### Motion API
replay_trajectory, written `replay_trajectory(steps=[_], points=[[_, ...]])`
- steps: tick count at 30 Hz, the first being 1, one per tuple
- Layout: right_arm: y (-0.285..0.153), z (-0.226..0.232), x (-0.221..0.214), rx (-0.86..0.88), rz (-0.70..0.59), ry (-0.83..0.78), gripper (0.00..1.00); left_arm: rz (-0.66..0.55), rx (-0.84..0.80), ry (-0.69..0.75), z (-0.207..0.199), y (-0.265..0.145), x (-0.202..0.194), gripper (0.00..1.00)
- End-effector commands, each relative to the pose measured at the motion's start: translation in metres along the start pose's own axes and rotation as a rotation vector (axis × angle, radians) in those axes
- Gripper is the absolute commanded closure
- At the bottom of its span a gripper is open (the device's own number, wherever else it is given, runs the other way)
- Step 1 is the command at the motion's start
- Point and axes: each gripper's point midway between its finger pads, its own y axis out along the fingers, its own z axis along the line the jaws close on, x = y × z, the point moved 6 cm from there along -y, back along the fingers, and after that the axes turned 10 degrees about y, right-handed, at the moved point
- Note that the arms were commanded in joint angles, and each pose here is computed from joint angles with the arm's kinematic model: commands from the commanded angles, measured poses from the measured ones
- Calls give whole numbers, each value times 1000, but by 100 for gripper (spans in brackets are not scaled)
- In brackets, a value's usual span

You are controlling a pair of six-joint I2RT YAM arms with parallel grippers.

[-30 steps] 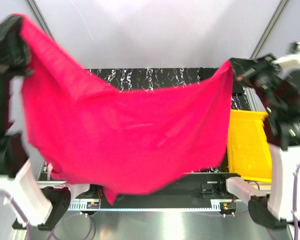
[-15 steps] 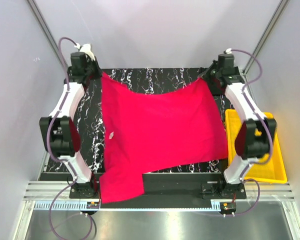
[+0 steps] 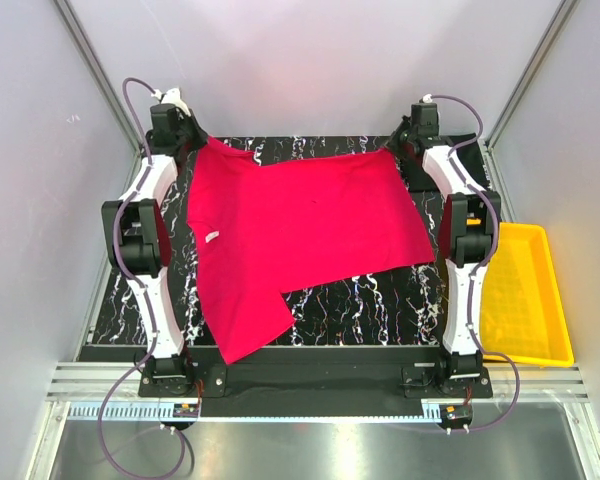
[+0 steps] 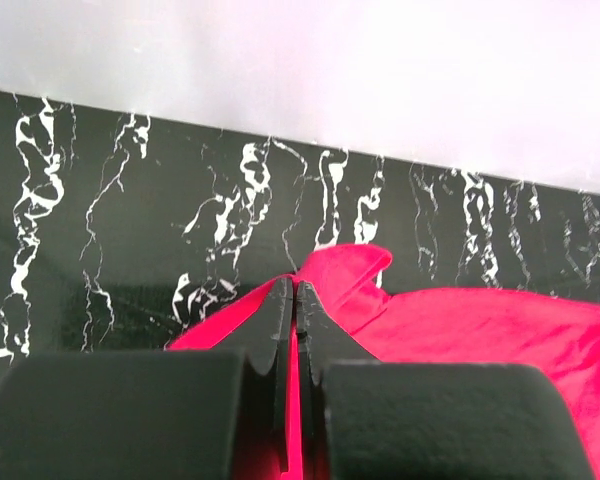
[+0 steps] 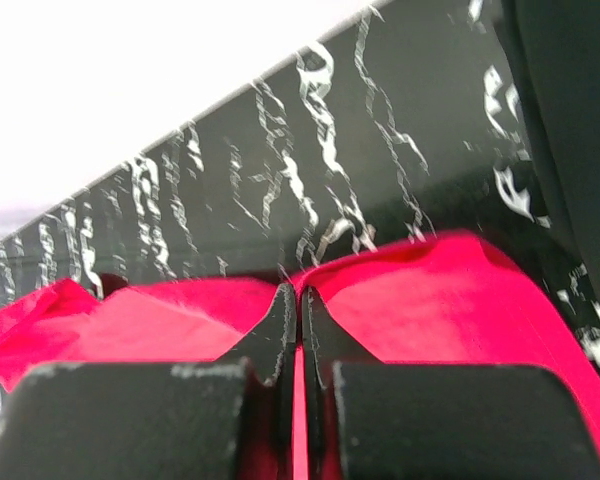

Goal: Fold and stack the t-shirts
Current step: Flatten the tshirt out

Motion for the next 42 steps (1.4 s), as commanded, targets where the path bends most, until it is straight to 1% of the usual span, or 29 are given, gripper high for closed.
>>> replay_trajectory(steps=[1, 2, 3, 4, 5, 6, 7, 10, 12, 15, 17, 18, 19, 21, 22, 23, 24, 25, 26, 27, 28, 30, 31, 33, 34, 38, 39, 40, 42], points=[[-3, 20, 23, 89, -44, -30, 100, -124, -13, -11, -2, -9, 43, 100], [2, 19, 23, 92, -39, -28, 100, -118, -11, -18, -1, -13, 41, 100], [4, 17, 23, 91, -29, -24, 100, -131, -12, -21, -3, -23, 48, 100], [8, 13, 22, 83, -21, -19, 100, -102, -1, -37, -3, -27, 35, 100], [6, 17, 26, 93, -23, -19, 100, -93, 3, -52, -3, -32, 31, 100], [7, 14, 29, 94, -19, -15, 100, -93, -4, -77, -9, -47, 38, 100], [9, 10, 27, 93, -2, -14, 100, -47, -10, -101, -10, -52, 19, 100], [10, 4, 32, 93, 8, -9, 100, -23, -47, -147, -20, -79, 8, 100], [9, 2, 36, 96, 12, 8, 100, -25, -57, -150, -24, -89, 7, 100], [-1, 7, 45, 106, 20, 31, 100, -71, -44, -115, -27, -108, 30, 100], [-17, 20, 52, 130, 6, 27, 100, -130, -70, -90, -35, -123, 63, 100], [-32, 32, 58, 154, -6, 23, 100, -185, -104, -73, -44, -137, 90, 100], [-40, 38, 61, 167, -12, 23, 100, -206, -119, -72, -47, -141, 101, 100], [-60, 50, 67, 180, -26, 22, 100, -285, -147, -67, -59, -167, 132, 100], [-82, 63, 75, 206, -55, 13, 100, -347, -161, -53, -66, -184, 154, 100], [-94, 70, 79, 221, -68, 15, 100, -385, -168, -45, -71, -198, 167, 100], [-107, 78, 82, 238, -82, 10, 100, -447, -178, -24, -78, -223, 184, 100], [-134, 90, 90, 266, -116, 2, 100, -505, -191, -2, -85, -244, 202, 100], [-148, 97, 92, 283, -132, -4, 100, -548, -187, 29, -88, -260, 213, 100], [-163, 104, 95, 300, -151, -12, 100, -615, -191, 54, -96, -290, 227, 100], [-192, 116, 100, 335, -184, -23, 100, -671, -181, 67, -100, -311, 240, 100], [-223, 126, 102, 371, -216, -36, 100, -754, -168, 103, -107, -349, 254, 100], [-259, 139, 106, 417, -262, -51, 100, -830, -162, 122, -114, -385, 264, 100], [-286, 144, 102, 449, -287, -59, 100, -895, -157, 164, -121, -419, 272, 100], [-315, 146, 99, 476, -317, -67, 100, -942, -159, 184, -128, -450, 276, 100], [-385, 152, 86, 563, -402, -98, 100, -1048, -144, 219, -142, -520, 280, 100], [-399, 153, 84, 581, -417, -103, 100, -1062, -135, 228, -144, -529, 280, 100], [-420, 152, 77, 606, -435, -109, 100, -1090, -124, 219, -148, -549, 281, 100], [-442, 153, 69, 638, -445, -116, 100, -1135, -97, 253, -150, -574, 281, 100]])
